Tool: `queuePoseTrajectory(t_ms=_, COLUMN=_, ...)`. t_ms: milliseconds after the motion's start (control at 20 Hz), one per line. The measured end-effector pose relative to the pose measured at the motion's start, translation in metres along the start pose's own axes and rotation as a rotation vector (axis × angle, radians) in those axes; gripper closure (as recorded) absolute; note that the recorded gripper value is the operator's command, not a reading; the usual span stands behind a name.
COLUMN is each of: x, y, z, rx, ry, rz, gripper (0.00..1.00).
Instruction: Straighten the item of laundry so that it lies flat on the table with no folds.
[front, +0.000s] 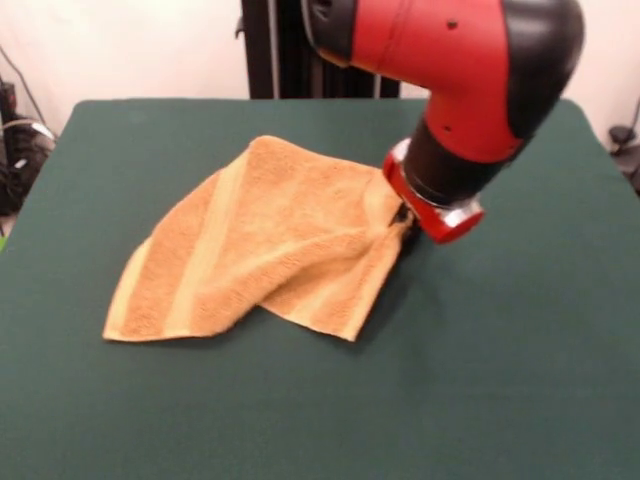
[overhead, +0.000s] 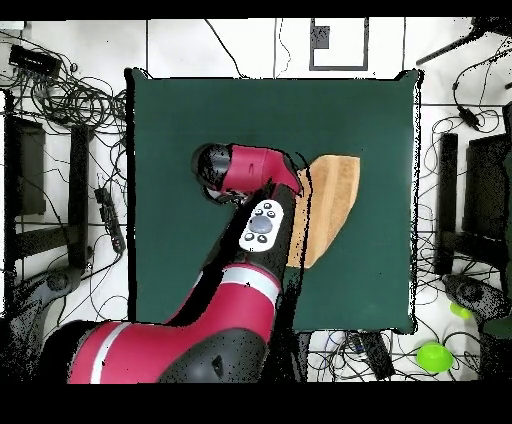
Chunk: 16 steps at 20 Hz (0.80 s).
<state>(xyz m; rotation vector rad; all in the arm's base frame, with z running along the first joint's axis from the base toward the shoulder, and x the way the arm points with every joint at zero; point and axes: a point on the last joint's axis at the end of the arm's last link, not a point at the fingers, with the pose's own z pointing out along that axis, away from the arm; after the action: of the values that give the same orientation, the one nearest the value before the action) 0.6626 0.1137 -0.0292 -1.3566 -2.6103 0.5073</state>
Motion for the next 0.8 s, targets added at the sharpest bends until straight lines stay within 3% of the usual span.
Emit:
queuePoseTrajectory(t_ms=50, x=0.002, y=0.002, z=0.000, rx=-0.002, ry=0.003, rz=0.000, gripper=1.00)
queuePoseTrajectory(t_ms=100, x=0.012, y=0.010, z=0.002, rx=-0.010, ry=0.016, rz=0.001, gripper=0.00)
queuePoseTrajectory(t_ms=800, x=0.033, y=0.027, z=0.007, rx=-0.038, ry=0.063, rz=0.026, gripper=0.00)
